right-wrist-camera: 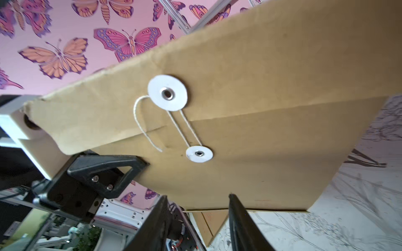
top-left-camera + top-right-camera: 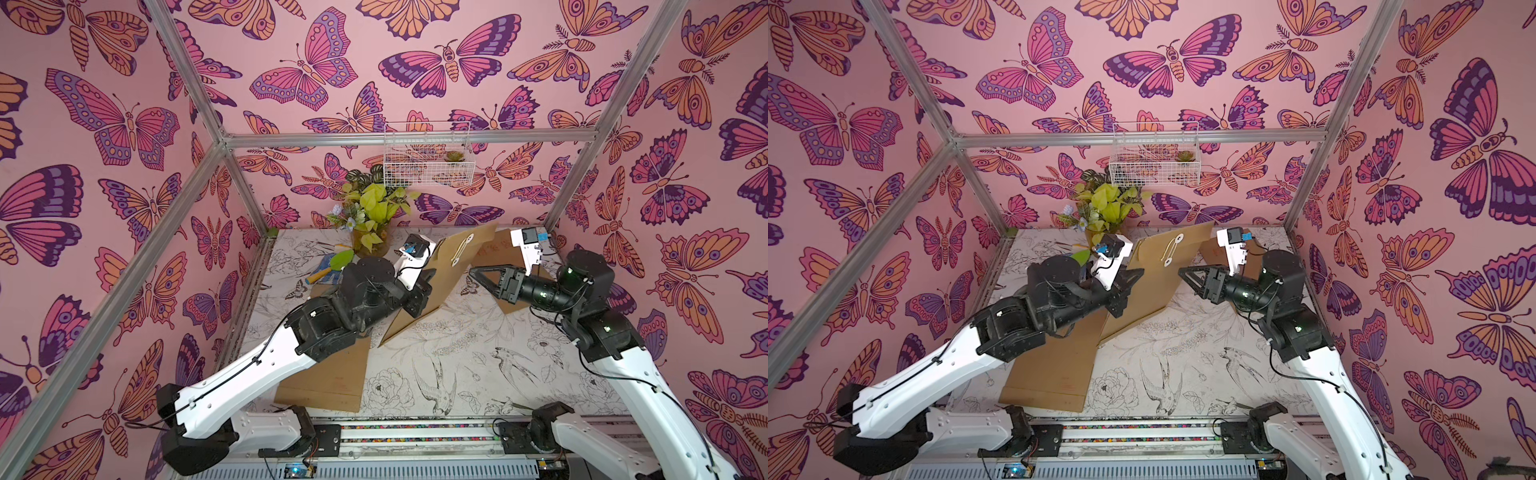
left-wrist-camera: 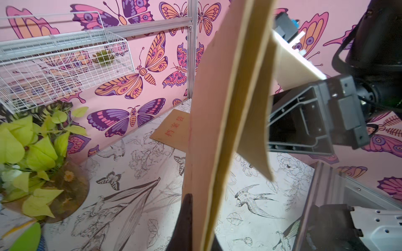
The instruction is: Open the file bag
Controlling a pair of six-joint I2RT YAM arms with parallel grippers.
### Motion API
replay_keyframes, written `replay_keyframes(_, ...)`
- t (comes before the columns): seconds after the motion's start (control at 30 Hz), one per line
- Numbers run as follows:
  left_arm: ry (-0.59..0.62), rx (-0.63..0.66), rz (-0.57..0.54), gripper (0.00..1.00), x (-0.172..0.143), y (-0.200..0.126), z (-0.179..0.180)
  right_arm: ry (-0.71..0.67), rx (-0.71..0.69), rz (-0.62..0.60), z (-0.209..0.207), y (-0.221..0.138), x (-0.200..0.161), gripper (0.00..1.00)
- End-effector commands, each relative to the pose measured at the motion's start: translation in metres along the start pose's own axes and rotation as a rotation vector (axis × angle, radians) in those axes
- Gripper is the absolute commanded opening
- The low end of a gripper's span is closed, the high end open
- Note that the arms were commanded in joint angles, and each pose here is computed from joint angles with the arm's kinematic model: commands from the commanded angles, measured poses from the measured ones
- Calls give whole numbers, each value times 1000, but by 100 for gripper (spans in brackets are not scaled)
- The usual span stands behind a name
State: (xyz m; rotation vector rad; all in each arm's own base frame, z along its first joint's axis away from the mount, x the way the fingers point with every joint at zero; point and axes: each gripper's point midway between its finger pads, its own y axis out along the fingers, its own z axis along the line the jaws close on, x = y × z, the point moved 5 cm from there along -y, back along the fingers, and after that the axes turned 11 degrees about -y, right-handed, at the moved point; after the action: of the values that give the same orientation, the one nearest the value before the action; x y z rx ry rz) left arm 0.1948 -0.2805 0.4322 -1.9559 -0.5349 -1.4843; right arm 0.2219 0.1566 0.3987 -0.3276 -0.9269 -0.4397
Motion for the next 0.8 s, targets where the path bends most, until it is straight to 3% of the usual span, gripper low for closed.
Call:
replay_keyframes(0.0,101,46,20,0,3,0,-1,-6,125,-95,18,1,22,47)
replay_keyframes(0.5,420,205,12,0,22,9,-35,-25,212,-127,24,7,23,54)
replay_keyframes(0.77,446,213,-4,0,28,5,-43,-30,194,-130,22,8,24,36)
